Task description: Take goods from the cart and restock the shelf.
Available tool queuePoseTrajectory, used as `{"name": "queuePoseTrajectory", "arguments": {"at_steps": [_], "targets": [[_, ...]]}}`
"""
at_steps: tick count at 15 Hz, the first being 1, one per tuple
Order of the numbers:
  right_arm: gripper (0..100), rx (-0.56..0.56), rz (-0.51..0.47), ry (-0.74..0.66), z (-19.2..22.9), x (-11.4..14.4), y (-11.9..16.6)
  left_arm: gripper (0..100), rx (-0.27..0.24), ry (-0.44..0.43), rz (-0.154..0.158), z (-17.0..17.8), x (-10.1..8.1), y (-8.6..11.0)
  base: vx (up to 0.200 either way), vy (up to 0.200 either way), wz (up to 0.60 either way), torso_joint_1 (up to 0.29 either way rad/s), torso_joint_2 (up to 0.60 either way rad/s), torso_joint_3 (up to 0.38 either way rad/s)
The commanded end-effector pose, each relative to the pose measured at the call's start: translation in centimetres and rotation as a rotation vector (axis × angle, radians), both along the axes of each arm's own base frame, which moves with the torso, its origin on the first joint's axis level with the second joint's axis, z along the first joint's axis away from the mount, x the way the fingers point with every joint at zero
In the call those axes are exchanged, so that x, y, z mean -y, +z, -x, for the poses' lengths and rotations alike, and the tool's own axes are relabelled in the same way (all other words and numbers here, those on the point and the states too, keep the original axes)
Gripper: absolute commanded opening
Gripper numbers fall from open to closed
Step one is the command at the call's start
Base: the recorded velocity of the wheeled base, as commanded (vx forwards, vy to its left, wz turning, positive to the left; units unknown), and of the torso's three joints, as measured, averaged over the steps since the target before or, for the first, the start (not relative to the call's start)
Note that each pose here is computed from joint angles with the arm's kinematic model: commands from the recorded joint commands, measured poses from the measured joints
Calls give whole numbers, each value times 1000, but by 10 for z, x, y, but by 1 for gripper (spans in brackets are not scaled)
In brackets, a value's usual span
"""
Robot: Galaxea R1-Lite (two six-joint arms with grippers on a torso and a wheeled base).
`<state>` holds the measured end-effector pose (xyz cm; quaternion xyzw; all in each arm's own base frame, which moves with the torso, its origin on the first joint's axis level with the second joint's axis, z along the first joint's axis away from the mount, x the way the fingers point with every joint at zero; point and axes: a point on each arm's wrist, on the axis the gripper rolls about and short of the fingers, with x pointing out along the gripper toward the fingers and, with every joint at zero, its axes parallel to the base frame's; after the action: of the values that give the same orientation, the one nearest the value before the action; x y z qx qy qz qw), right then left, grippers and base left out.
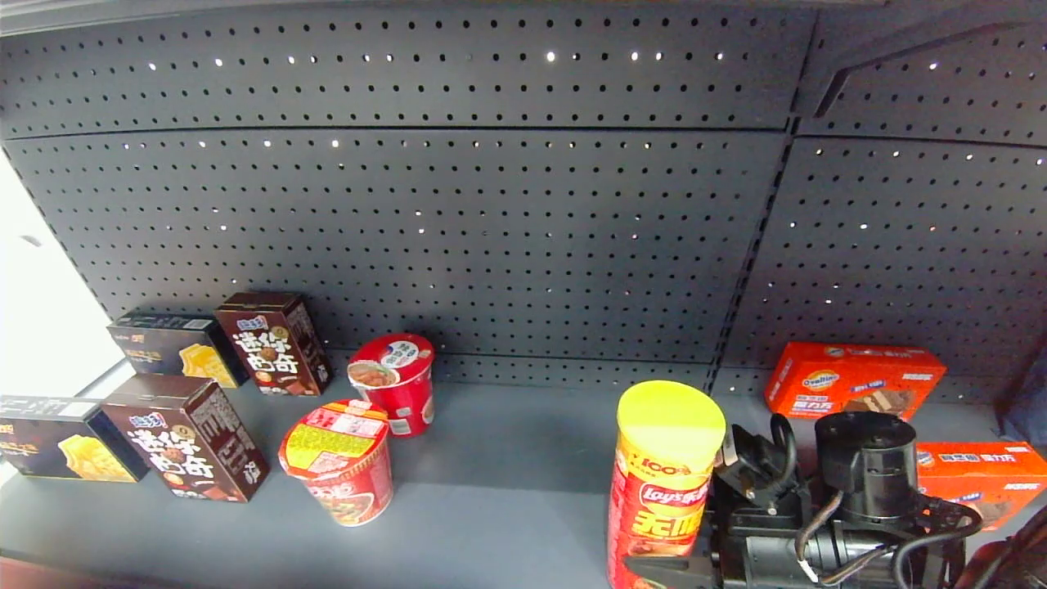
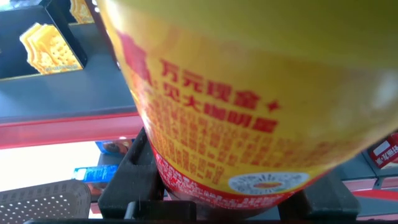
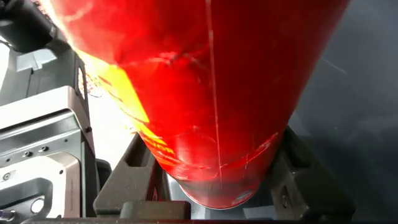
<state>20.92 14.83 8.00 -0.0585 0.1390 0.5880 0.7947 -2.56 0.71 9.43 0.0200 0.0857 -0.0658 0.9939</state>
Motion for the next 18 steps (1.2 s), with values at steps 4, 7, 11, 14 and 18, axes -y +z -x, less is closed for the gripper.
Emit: {"name": "queuePoseTrajectory", "arguments": {"at_steps": [4, 7, 11, 14, 18], "targets": [[100, -14, 10, -2, 3, 2, -3, 0, -5, 0, -1, 0, 0, -2, 0, 0, 0, 0, 0, 0], [100, -6, 11, -31, 9, 11, 1, 0, -2, 2, -1, 0, 0, -1, 0, 0, 0, 0, 0, 0], [100, -11, 17, -62, 30, 32, 4, 0, -2, 2, -2, 0, 0, -1, 0, 0, 0, 0, 0, 0], [100, -7, 14, -98, 54, 53, 9, 0, -2, 2, -2, 0, 0, -1, 0, 0, 0, 0, 0, 0], [100, 92, -36, -170, 81, 77, 29, 0, 22, 2, 3, -1, 0, 1, 0, 0, 0, 0, 0, 0]]}}
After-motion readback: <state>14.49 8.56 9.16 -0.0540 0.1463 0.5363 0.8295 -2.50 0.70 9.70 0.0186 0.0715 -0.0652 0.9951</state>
